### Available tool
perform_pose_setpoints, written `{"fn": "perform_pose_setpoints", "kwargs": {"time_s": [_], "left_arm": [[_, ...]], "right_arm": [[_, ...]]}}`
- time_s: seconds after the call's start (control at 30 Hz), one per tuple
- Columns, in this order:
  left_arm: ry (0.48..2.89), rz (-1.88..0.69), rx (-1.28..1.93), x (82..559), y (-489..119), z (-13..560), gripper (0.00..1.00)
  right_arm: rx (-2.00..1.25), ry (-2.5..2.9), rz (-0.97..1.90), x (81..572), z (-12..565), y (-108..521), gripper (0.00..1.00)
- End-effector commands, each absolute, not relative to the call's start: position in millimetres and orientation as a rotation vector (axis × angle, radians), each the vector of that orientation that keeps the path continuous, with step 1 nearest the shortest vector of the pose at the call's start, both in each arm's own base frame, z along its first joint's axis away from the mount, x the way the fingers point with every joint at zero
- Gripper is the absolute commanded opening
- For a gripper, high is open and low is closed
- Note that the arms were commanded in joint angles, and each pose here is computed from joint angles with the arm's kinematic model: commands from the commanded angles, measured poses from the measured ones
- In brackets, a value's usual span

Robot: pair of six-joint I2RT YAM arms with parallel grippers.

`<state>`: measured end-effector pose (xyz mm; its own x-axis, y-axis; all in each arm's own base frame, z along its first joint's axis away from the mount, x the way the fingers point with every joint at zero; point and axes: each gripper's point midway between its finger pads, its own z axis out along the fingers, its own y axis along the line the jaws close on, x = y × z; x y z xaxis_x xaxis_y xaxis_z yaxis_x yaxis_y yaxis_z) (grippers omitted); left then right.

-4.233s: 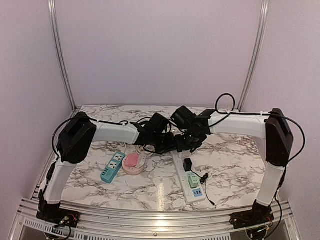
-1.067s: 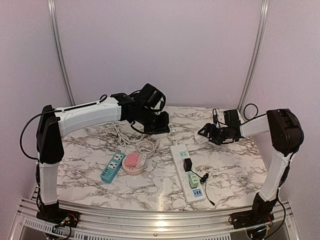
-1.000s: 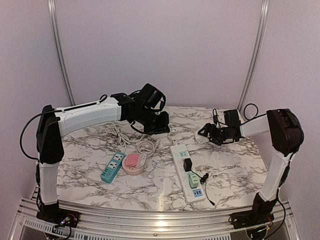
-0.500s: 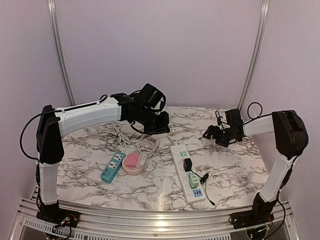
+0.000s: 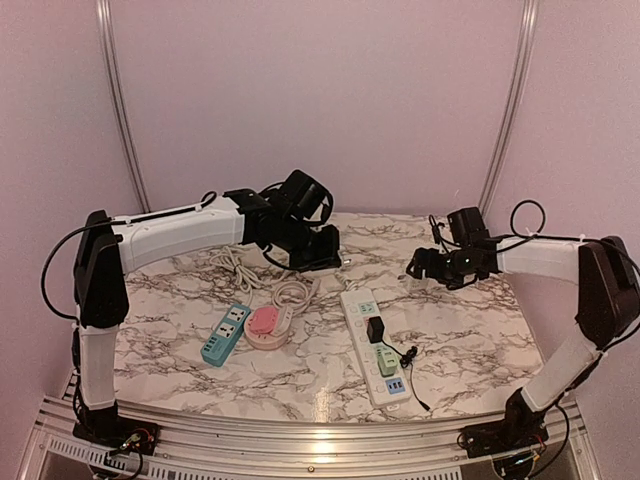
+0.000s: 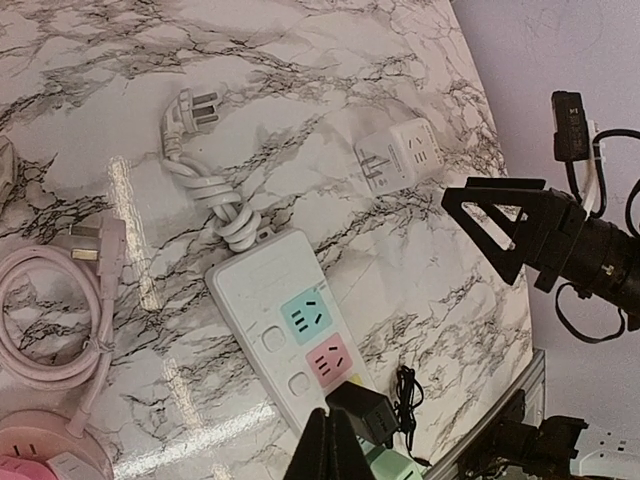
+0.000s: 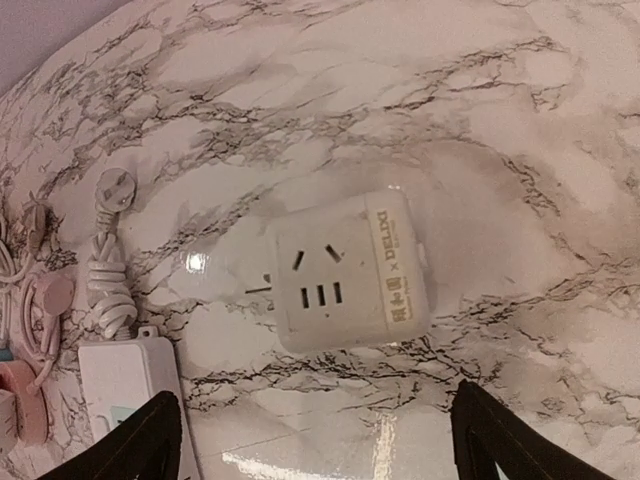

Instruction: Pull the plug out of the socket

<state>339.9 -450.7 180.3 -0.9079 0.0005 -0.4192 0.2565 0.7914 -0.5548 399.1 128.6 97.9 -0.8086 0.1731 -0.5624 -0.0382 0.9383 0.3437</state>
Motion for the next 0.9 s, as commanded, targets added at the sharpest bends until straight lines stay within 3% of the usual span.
{"fn": "perform_pose_setpoints", "kwargs": {"time_s": [0.0, 0.37, 0.6, 0.87], "left_arm": [[2.622, -0.863, 0.199, 336, -455, 155, 0.00], [2.648, -0.896, 0.200, 331, -458, 130, 0.00], [2.646, -0.915, 0.224, 329, -459, 127, 0.00], [2.658, -0.969, 0.248, 328, -468, 114, 0.00]], "right_arm": [[-0.011, 2.514, 0.402, 374, 109, 152, 0.90], [-0.171, 2.553, 0.436, 320, 129, 220, 0.81], [-0.229, 2.625, 0.351, 286, 115, 244, 0.67], [-0.240, 2.654, 0.319, 269, 108, 264, 0.57]]}}
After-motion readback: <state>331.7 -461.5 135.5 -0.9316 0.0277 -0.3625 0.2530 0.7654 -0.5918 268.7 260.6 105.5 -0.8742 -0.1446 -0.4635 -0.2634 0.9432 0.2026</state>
